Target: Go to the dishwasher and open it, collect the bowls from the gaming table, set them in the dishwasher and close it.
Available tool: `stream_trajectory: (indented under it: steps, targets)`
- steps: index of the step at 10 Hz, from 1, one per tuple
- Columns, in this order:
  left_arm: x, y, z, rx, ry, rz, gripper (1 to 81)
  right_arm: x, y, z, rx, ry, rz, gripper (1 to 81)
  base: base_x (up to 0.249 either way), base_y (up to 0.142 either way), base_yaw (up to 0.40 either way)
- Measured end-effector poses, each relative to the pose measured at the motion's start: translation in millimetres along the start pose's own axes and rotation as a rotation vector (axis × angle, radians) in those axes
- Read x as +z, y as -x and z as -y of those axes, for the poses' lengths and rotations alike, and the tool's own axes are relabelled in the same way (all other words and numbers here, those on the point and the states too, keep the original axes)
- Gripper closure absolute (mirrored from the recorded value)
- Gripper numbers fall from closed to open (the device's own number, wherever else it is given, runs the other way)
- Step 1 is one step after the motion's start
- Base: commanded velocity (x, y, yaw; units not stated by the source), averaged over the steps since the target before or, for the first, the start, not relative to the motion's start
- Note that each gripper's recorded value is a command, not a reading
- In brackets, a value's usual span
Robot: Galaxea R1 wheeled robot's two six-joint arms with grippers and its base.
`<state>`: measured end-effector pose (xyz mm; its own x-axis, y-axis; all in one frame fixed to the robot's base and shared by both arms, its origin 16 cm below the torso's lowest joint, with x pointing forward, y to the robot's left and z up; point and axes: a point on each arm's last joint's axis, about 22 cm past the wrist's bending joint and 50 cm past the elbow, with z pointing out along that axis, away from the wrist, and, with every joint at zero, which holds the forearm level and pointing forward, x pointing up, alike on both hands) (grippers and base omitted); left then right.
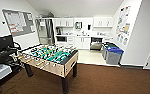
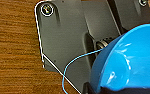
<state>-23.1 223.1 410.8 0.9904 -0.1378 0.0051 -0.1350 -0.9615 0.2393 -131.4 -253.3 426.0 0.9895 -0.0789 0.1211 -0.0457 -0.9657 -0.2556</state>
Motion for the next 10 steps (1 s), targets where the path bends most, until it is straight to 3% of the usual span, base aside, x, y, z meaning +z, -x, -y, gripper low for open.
stream_trajectory:
  steps: [2, 5, 10]
  targets:
    - [-1, 3, 6.1, 0.0, -0.009, 0.002, 81.1, 2, 3, 8, 0.003, -0.01, 0.003, 81.1, 0.163, -0.101, 0.0]
    - [1, -7, -4.4, 0.001, 0.007, -0.016, 81.1, 1, -9, -4, -0.003, 0.006, -0.013, 81.1, 0.163, -0.089, 0.0]
    - [0, -2, 0.2, 0.0, -0.001, -0.008, 81.1, 1, -1, 2, 0.001, -0.003, -0.003, 81.1, 0.163, -0.068, 0.0]
